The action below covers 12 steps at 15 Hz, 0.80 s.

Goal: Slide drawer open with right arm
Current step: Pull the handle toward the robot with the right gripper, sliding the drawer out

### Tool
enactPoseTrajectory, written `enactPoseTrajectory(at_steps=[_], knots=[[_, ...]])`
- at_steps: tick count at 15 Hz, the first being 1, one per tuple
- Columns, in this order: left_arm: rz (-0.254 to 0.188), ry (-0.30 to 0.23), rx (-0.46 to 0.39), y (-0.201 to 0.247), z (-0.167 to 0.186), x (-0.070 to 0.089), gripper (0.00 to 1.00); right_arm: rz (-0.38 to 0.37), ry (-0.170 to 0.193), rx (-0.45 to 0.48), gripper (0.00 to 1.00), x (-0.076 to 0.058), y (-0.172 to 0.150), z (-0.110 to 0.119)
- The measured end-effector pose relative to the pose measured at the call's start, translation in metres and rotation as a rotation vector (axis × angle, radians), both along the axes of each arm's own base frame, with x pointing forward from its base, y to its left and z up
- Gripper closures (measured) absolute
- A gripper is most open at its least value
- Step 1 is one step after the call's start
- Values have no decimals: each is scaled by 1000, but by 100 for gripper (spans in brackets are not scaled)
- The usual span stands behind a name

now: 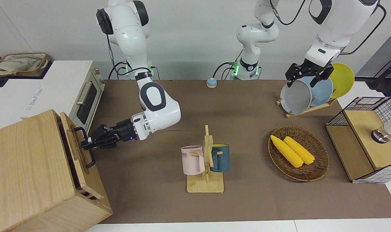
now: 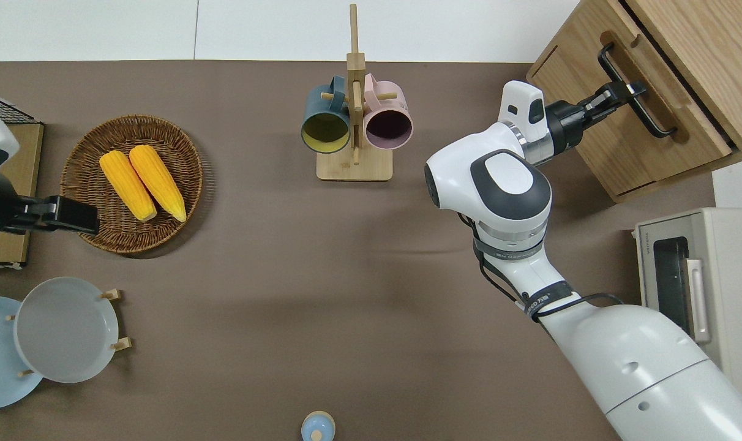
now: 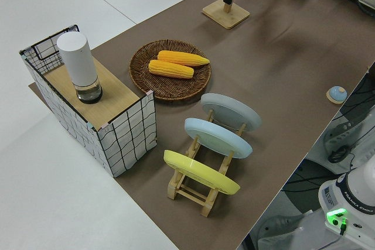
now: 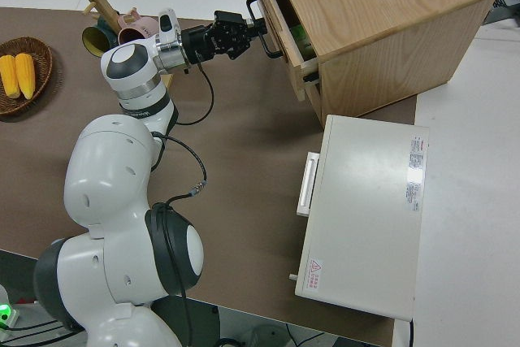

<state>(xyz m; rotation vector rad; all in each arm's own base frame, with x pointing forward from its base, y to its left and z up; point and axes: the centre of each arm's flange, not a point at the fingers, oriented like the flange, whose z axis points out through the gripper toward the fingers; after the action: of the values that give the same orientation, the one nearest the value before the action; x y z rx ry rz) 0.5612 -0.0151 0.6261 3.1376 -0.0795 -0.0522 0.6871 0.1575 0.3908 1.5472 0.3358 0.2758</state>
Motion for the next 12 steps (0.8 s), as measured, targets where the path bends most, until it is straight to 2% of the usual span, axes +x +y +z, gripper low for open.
enactPoseTrajectory(at_steps=[4, 12], knots=[[0, 0, 0, 0, 0, 0, 0, -9, 5, 13, 81, -21, 43, 2], [0, 0, 0, 0, 0, 0, 0, 6, 21, 36, 81, -75, 135, 4]])
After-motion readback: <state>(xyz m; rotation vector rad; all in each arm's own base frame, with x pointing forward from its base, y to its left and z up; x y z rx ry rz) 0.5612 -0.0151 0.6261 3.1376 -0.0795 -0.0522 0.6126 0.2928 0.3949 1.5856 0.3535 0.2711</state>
